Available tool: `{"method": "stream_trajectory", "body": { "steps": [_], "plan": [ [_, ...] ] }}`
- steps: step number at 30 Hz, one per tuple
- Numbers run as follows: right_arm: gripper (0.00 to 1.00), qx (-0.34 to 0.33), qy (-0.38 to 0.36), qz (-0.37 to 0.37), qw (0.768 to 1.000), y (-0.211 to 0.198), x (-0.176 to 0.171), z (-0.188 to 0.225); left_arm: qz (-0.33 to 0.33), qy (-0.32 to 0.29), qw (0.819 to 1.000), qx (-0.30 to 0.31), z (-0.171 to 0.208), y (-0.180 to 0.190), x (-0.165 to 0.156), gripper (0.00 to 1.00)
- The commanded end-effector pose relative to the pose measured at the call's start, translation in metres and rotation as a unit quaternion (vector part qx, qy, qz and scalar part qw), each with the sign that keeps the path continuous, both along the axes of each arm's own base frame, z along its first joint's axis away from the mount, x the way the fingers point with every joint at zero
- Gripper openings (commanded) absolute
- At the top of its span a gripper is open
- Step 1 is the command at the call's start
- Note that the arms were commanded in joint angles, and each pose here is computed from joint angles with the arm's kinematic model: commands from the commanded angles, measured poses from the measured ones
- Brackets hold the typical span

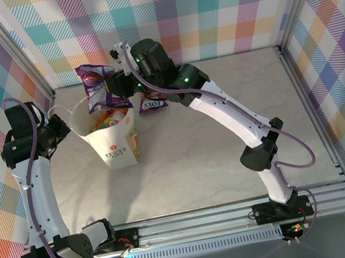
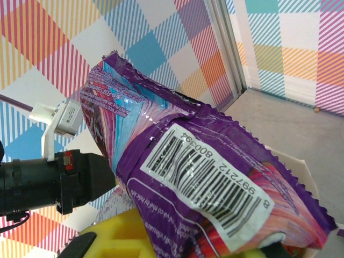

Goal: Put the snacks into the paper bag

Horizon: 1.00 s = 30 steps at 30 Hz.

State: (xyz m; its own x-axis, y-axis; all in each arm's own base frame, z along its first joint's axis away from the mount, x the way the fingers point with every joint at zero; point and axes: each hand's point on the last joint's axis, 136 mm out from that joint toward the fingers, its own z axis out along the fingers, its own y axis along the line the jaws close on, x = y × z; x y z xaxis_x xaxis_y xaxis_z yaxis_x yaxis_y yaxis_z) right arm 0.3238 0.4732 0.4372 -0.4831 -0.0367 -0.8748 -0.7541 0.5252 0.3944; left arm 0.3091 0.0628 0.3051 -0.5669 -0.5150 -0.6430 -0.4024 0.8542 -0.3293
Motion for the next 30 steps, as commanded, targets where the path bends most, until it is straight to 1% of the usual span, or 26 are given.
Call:
{"method": "stream_trajectory", "body": {
  "steps": [1,5,17,30],
  "plan": [
    [0.13,0.046,-0.008,0.018,0.999,0.009,-0.006,0.024,0.004,-0.009,1.0,0.009,0.005,0.005,-0.006,0.06],
    [0.13,0.046,0.002,0.023,0.999,0.018,-0.002,0.015,0.006,-0.012,1.0,0.012,0.006,0.005,-0.007,0.06],
    [0.12,0.019,0.044,0.028,0.998,0.038,0.008,-0.032,0.01,-0.009,1.0,0.016,0.001,0.008,-0.007,0.06],
    [0.12,0.049,0.054,0.021,0.997,0.054,0.02,-0.038,0.009,-0.004,1.0,0.016,-0.001,0.007,-0.01,0.06]
  ]
}}
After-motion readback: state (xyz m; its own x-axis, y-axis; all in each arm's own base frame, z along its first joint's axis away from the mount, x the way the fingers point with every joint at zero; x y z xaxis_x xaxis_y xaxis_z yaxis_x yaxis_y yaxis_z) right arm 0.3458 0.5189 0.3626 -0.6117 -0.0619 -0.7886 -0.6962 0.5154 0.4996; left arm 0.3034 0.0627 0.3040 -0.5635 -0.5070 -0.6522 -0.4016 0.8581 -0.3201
